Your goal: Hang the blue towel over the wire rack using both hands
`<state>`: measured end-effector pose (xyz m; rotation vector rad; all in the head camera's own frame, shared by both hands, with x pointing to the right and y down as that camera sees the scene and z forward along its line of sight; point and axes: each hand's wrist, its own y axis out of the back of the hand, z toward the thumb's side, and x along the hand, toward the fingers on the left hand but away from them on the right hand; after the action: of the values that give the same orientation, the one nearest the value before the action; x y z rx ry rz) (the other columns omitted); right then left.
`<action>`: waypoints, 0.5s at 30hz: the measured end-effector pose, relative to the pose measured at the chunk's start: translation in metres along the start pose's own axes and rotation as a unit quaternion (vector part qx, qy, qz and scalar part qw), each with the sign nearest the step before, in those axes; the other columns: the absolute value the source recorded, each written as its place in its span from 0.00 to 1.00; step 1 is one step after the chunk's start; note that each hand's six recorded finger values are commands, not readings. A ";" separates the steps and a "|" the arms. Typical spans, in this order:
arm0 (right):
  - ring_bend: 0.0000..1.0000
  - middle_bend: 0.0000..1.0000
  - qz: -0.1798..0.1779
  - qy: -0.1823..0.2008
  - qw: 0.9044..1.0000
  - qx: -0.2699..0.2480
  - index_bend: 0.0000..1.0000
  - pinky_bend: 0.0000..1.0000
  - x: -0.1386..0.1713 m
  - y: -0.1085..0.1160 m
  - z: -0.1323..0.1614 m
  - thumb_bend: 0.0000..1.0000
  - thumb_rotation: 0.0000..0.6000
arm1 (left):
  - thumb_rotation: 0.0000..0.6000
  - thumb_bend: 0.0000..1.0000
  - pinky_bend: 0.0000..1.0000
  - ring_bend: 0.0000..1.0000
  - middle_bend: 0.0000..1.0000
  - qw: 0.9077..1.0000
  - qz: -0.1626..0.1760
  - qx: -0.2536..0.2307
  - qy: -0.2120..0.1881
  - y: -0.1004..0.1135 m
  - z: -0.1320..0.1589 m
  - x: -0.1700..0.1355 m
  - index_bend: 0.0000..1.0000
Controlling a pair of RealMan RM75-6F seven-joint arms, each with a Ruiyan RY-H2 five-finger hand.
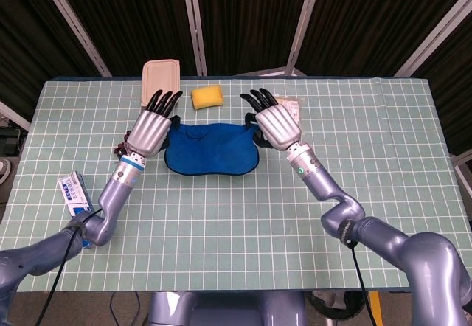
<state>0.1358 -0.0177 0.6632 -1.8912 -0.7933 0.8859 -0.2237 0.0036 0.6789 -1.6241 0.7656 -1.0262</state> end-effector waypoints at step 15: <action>0.00 0.07 0.018 0.003 1.000 0.004 0.23 0.00 0.007 -0.011 -0.006 0.06 1.00 | 1.00 0.40 0.00 0.00 0.00 1.000 -0.013 -0.004 -0.001 -0.011 -0.003 -0.006 0.24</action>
<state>0.1425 -0.0096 0.6734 -1.9062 -0.7539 0.9026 -0.2292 0.0106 0.6886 -1.6462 0.7500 -1.0405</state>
